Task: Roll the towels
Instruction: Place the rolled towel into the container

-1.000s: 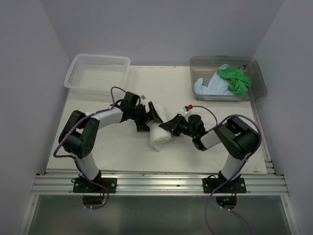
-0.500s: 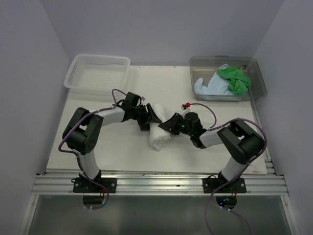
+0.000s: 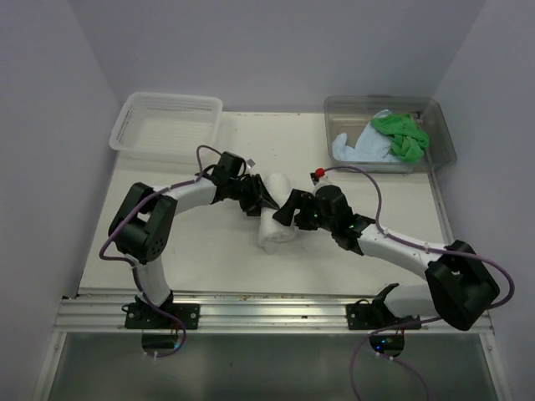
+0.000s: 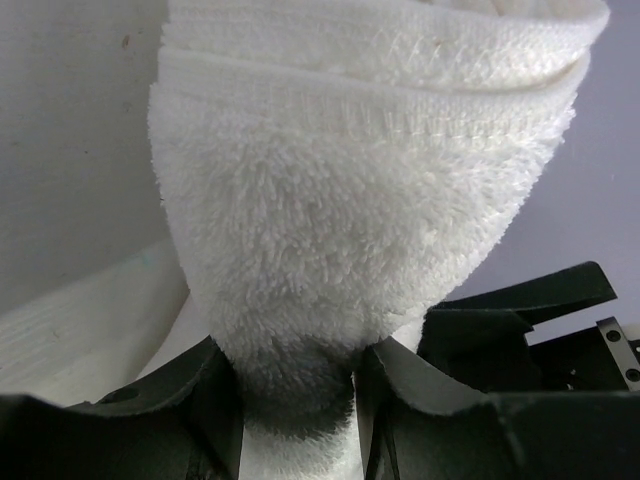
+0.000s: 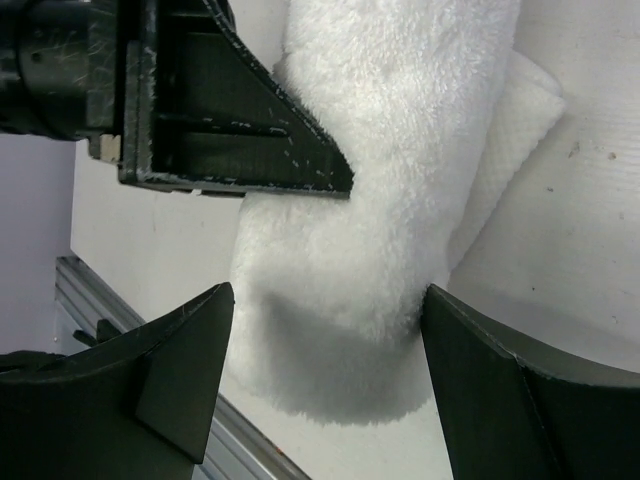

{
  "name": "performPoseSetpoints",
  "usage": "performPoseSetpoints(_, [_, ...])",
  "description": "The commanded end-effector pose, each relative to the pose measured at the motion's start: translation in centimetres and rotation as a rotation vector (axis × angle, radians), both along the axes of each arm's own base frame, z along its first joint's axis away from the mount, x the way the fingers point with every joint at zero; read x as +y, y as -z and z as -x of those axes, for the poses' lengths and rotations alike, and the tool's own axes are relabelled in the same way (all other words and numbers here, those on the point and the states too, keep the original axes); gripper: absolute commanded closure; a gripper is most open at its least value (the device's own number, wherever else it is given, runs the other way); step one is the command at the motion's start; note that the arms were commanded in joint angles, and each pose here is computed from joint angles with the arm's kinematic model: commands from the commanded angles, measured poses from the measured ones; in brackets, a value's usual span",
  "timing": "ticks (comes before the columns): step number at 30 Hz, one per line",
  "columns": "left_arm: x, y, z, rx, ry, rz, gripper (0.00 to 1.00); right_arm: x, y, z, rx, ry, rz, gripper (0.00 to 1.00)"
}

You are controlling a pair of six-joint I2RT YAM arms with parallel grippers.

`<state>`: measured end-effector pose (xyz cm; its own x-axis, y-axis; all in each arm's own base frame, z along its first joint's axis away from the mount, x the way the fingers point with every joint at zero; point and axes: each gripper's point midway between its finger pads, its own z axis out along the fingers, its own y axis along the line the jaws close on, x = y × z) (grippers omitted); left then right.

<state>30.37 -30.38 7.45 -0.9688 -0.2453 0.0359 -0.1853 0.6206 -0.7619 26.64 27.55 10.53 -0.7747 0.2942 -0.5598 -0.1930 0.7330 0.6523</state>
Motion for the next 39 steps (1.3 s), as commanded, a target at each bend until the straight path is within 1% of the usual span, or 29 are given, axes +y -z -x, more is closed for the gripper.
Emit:
performPoseSetpoints(1, [-0.6,-3.4,-2.1,-0.144,0.022,0.097,0.71,-1.5,-0.7,1.2,-0.007,-0.009,0.048,0.23])
performPoseSetpoints(5, [-0.8,-4.2,-2.6,-0.176,0.022,0.128,0.73,-1.8,-1.1,1.8,0.003,0.0,0.017,0.22])
performPoseSetpoints(7, [-0.3,-4.0,-2.6,-0.176,0.025,0.082,0.74,-2.6,-1.6,1.6,-0.006,0.026,0.02,0.21])
performPoseSetpoints(9, [0.2,-4.7,-3.4,-0.216,0.034,0.038,0.75,-3.6,-1.7,1.2,-0.013,0.057,0.049,0.21])
performPoseSetpoints(10, [0.7,-4.7,-3.5,-0.207,0.021,0.014,0.75,-4.1,-1.7,1.1,-0.011,0.068,0.063,0.2])
performPoseSetpoints(12, [1.1,-6.0,-3.7,-0.231,0.005,0.031,0.75,-5.2,-1.9,0.7,-0.013,0.101,0.07,0.2])
performPoseSetpoints(16, [2.9,-8.5,-4.7,-0.281,-0.065,0.107,0.75,-6.4,-1.9,0.2,-0.009,0.138,0.067,0.2])
performPoseSetpoints(18, [3.7,-10.6,-5.2,-0.325,-0.101,0.143,0.75,-6.6,-1.7,0.3,-0.001,0.141,0.072,0.2])
performPoseSetpoints(21, [6.0,-13.4,-6.7,-0.406,-0.172,0.153,0.75,-6.8,-1.6,0.4,0.004,0.14,0.075,0.2])
performPoseSetpoints(22, [7.3,-14.1,-7.6,-0.434,-0.205,0.142,0.75,-6.9,-1.5,0.4,0.003,0.142,0.074,0.2])
performPoseSetpoints(23, [7.8,-15.9,-8.6,-0.477,-0.214,0.141,0.75,-6.9,-1.5,0.4,0.005,0.143,0.074,0.2])
performPoseSetpoints(24, [8.7,-16.6,-9.4,-0.516,-0.216,0.113,0.75,-6.9,-1.5,0.5,0.006,0.143,0.075,0.2])
performPoseSetpoints(25, [10.3,-16.7,-10.2,-0.504,-0.246,0.073,0.75,-6.9,-1.6,0.5,0.003,0.141,0.076,0.2])
performPoseSetpoints(26, [11.0,-19.1,-11.6,-0.559,-0.256,0.069,0.75,-6.9,-1.6,0.5,0.003,0.138,0.08,0.2])
performPoseSetpoints(27, [11.9,-19.8,-12.4,-0.593,-0.254,0.049,0.75,-7.0,-1.5,0.5,0.005,0.138,0.083,0.2])
performPoseSetpoints(28, [13.8,-21.6,-13.6,-0.62,-0.291,0.036,0.75,-7.0,-1.7,0.5,0.0,0.138,0.082,0.2])
performPoseSetpoints(30, [15.6,-22.6,-15.0,-0.644,-0.332,0.051,0.75,-7.0,-1.7,0.4,-0.003,0.133,0.087,0.2])
performPoseSetpoints(31, [17.2,-24.3,-16.0,-0.705,-0.351,0.079,0.76,-6.9,-1.8,0.4,-0.004,0.13,0.089,0.2])
performPoseSetpoints(32, [17.8,-24.1,-17.0,-0.706,-0.358,0.085,0.76,-6.9,-1.6,0.4,0.002,0.123,0.093,0.2])
performPoseSetpoints(33, [19.8,-24.1,-17.9,-0.706,-0.382,0.069,0.76,-6.8,-1.7,0.3,0.002,0.12,0.095,0.2])
performPoseSetpoints(34, [20.6,-26.2,-18.9,-0.764,-0.377,0.065,0.76,-6.8,-1.5,0.3,0.008,0.119,0.099,0.2])
performPoseSetpoints(35, [21.2,-24.8,-20.5,-0.742,-0.368,0.052,0.76,-6.7,-1.4,0.3,0.013,0.114,0.1,0.2])
performPoseSetpoints(36, [22.1,-24.3,-20.9,-0.726,-0.347,0.043,0.76,-6.6,-1.4,0.3,0.013,0.109,0.097,0.2])
performPoseSetpoints(37, [22.4,-26.9,-21.9,-0.794,-0.319,0.058,0.76,-6.5,-1.3,0.4,0.02,0.104,0.097,0.2])
performPoseSetpoints(38, [22.8,-24.6,-23.6,-0.753,-0.301,0.069,0.76,-6.4,-1.0,0.3,0.029,0.099,0.1,0.2])
performPoseSetpoints(39, [23.1,-24.6,-24.4,-0.76,-0.284,0.078,0.76,-6.3,-0.8,0.4,0.037,0.095,0.102,0.21])
